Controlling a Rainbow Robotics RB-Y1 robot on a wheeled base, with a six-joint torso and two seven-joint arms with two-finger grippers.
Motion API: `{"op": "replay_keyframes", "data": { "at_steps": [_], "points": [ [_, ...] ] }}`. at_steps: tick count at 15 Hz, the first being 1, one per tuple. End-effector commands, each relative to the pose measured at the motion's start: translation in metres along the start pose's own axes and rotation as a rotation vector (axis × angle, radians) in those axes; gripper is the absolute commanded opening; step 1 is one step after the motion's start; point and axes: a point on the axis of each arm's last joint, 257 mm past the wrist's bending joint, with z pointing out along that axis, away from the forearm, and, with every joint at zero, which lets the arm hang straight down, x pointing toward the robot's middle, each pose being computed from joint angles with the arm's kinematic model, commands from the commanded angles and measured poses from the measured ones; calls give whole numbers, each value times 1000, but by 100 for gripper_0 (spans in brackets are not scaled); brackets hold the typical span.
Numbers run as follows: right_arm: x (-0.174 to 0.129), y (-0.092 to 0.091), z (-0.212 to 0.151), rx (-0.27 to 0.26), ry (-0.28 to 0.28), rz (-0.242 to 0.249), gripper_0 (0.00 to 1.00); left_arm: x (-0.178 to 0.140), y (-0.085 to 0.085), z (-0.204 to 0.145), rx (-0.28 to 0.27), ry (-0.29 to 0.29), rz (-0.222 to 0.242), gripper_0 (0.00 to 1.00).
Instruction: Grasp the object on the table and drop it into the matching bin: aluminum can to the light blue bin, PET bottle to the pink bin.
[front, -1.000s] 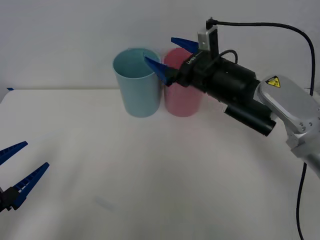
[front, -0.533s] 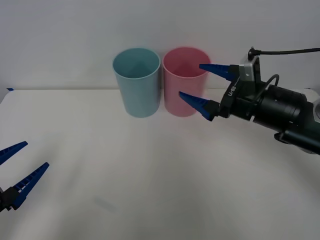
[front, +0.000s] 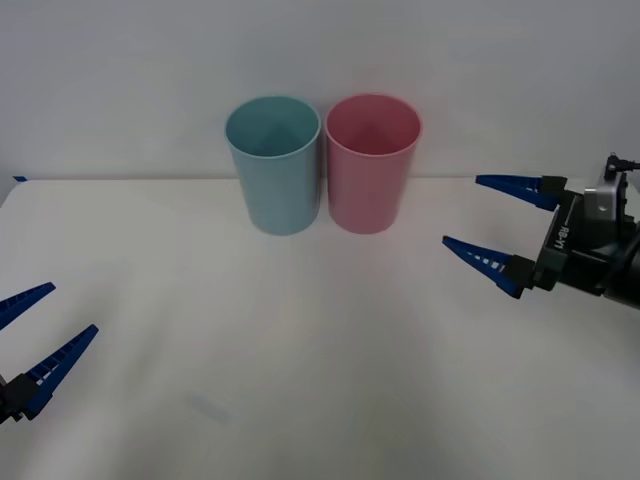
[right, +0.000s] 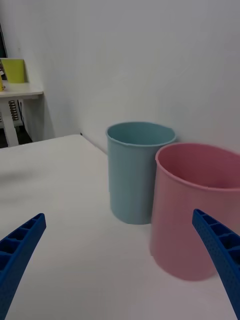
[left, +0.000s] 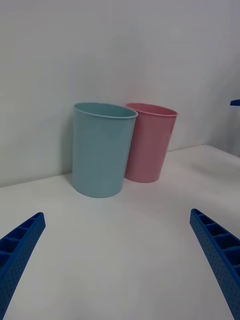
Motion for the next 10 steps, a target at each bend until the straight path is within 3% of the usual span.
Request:
{"op": "replay_keyframes", "data": {
  "at_steps": [1,3,8,10],
  "points": [
    [12,1,-33,23,11,8,100,0,0,0,0,0,0,100],
    [21,0,-55,59,19,13,100,0,0,0,0,0,0,100],
    [42,4,-99,126,42,128,100,0,0,0,0,0,0,100],
    [48,7,-113,145,47,152,100,0,0,0,0,0,0,100]
  ]
}}
